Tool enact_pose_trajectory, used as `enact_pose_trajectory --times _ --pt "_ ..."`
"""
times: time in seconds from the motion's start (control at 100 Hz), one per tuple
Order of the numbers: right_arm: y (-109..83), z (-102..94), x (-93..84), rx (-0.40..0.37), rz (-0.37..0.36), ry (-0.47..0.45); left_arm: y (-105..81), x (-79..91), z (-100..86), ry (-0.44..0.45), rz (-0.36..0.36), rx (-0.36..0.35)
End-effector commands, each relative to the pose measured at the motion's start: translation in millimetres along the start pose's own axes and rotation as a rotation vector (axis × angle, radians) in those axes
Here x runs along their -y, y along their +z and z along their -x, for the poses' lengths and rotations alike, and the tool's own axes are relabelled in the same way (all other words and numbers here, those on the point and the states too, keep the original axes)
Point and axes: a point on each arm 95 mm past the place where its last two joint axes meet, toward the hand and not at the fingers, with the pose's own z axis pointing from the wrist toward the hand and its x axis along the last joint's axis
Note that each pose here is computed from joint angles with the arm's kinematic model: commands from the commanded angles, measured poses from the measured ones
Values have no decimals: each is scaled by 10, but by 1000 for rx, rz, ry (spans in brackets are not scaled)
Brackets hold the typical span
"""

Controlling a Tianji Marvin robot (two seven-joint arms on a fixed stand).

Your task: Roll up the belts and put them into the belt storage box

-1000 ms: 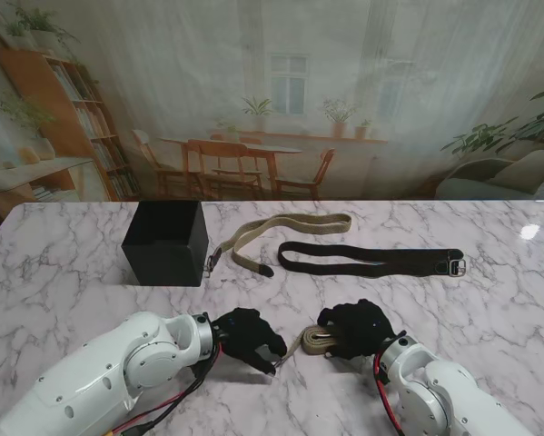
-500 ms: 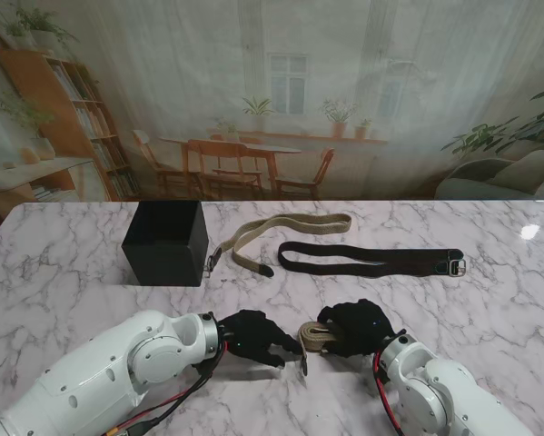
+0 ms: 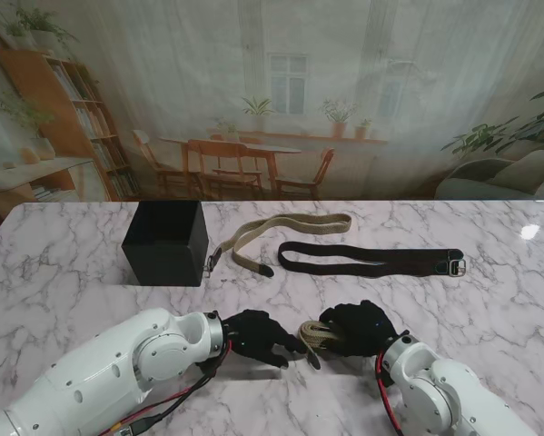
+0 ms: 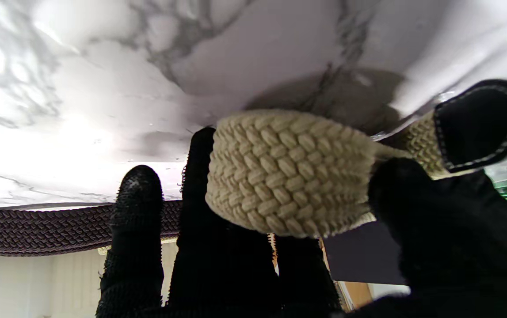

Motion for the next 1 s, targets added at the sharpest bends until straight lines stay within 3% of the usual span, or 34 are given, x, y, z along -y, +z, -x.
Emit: enact_pose_trajectory --times 0.0,0.42,0.82,0.99 --pt "-62 -11 123 -2 -38 29 4 -194 39 -11 69 23" --pt "-123 -44 190 22 -90 62 4 -190 27 -10 81 31" --pt "-124 -242 283 91 -191 -4 10 -184 19 -8 95 36" --pt "-110 -339 323 123 -198 -27 14 -185 14 -10 97 38"
